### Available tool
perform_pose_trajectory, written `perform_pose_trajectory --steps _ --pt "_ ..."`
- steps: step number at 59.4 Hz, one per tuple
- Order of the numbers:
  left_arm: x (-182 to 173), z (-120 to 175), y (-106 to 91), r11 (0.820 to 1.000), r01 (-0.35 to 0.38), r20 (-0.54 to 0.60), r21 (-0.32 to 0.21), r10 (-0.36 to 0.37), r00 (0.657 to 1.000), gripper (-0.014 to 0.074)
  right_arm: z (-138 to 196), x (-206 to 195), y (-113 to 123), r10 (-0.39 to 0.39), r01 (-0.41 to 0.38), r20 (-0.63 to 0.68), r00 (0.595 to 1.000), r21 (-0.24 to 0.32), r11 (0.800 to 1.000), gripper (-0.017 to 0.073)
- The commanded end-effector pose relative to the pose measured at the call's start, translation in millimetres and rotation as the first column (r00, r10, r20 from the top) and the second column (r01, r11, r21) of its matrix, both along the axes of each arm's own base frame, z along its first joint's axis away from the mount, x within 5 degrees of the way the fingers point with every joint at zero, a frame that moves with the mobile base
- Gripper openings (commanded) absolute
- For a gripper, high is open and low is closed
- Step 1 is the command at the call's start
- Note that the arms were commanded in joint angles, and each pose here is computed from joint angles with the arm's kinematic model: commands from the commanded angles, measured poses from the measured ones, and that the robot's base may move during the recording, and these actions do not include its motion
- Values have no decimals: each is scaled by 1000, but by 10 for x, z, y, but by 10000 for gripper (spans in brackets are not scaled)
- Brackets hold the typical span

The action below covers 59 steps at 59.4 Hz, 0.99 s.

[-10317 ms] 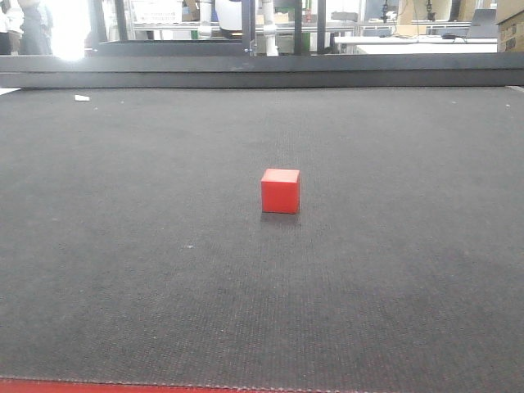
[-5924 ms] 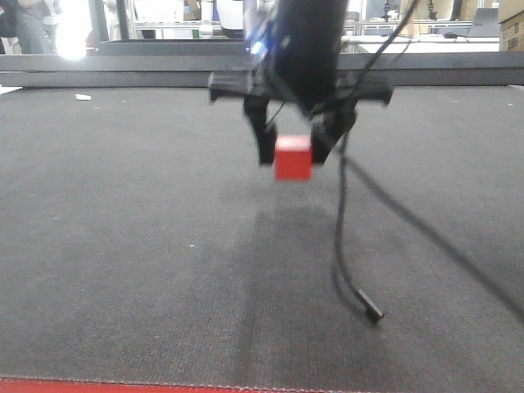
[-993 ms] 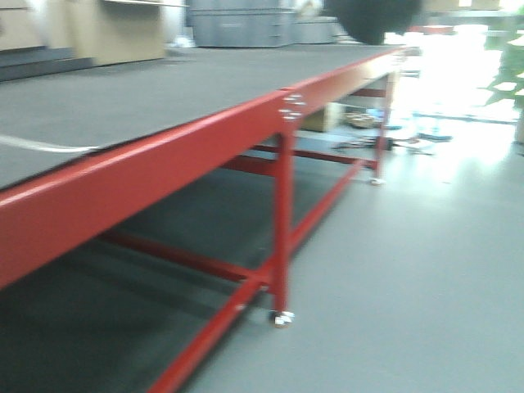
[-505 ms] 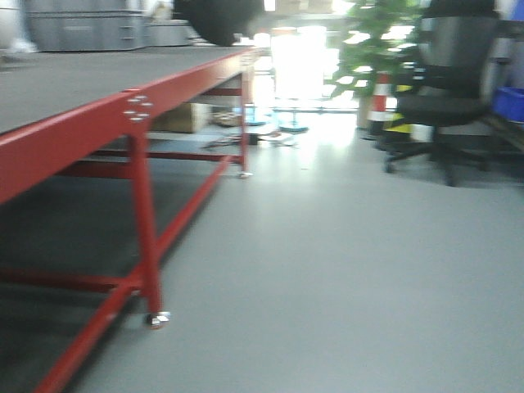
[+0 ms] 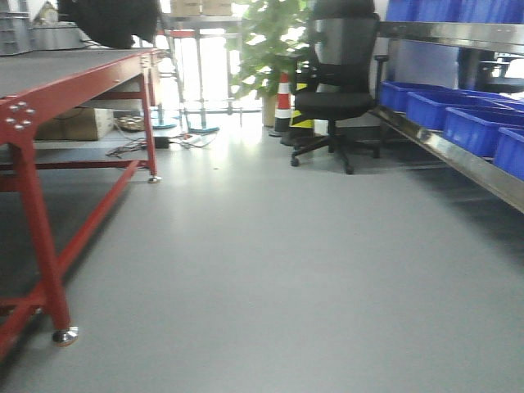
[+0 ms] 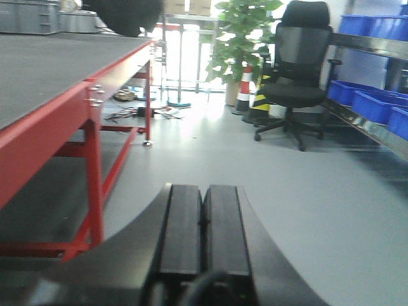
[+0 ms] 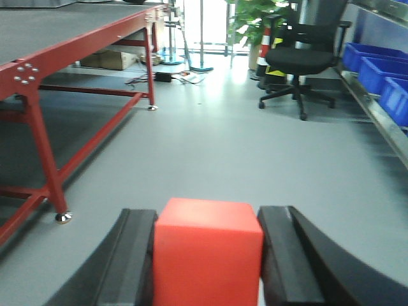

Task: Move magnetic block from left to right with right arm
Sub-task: 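Drive the base away from the first table holding the cube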

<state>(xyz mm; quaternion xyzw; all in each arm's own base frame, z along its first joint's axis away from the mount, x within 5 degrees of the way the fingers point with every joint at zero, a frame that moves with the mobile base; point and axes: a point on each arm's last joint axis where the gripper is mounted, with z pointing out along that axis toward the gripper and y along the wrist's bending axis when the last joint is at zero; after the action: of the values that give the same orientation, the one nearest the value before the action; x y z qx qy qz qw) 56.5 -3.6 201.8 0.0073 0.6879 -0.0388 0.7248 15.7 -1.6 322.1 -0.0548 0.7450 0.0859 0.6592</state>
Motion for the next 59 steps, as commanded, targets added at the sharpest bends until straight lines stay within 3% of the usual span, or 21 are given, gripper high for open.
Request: perform_pose_trajectory --steps 1,59 --pt "-15 57 -1 1000 5 93 -10 -4 996 -116 152 3 0 0 0 102 995 1 1000 204" --pt "-15 57 -7 1000 15 93 -10 -14 996 -116 151 8 2 0 0 99 995 1 1000 204"
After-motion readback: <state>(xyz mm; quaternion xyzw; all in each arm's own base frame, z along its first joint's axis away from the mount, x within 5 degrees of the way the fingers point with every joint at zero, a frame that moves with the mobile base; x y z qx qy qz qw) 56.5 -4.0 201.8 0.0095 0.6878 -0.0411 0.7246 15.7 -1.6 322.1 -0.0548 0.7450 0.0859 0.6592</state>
